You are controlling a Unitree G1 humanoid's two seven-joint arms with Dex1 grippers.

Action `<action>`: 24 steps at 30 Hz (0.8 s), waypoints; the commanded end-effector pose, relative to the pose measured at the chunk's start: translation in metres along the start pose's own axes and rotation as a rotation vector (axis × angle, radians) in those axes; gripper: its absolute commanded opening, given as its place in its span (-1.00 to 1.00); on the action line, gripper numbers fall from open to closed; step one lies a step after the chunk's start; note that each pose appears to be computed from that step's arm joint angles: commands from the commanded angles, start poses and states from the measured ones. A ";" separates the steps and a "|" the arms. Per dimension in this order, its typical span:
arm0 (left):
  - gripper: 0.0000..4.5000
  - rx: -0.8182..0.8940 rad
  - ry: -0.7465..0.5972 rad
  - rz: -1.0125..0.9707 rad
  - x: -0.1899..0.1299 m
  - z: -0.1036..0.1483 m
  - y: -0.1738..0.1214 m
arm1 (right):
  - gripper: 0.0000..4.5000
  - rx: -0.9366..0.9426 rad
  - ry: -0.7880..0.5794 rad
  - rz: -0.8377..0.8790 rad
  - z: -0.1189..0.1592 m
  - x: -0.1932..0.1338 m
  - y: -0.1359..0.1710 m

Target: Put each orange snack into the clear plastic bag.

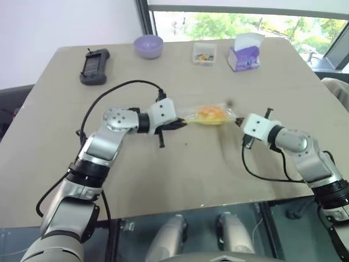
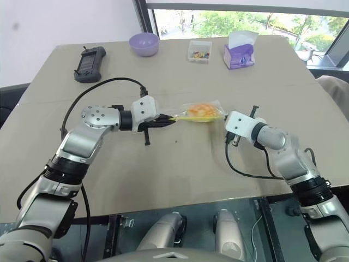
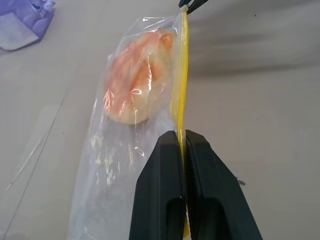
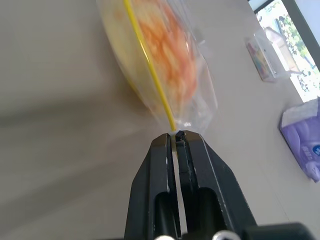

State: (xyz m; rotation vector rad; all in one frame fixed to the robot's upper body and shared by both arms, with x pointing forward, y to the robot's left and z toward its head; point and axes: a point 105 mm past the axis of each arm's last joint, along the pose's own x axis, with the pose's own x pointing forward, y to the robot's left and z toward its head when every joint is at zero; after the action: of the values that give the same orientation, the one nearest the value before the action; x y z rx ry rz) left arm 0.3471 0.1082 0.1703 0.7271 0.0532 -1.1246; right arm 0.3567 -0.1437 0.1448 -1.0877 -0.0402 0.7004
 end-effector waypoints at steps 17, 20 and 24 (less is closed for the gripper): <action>-1.00 -0.057 -0.155 0.318 -0.038 0.037 0.083 | -0.98 -0.037 -0.087 -0.230 0.024 -0.041 -0.128; -1.00 -0.009 -0.139 0.462 -0.029 0.032 0.108 | -0.98 -0.107 -0.028 -0.290 0.009 -0.029 -0.136; -1.00 0.069 -0.157 0.488 -0.026 0.030 0.107 | -0.98 -0.091 -0.049 -0.261 0.006 -0.027 -0.123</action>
State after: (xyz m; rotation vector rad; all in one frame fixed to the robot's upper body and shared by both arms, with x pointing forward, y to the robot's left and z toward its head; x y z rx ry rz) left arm 0.4112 0.1071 0.2496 0.6411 -0.2622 -0.8262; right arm 0.3936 -0.1565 0.2503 -1.1381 -0.2921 0.5991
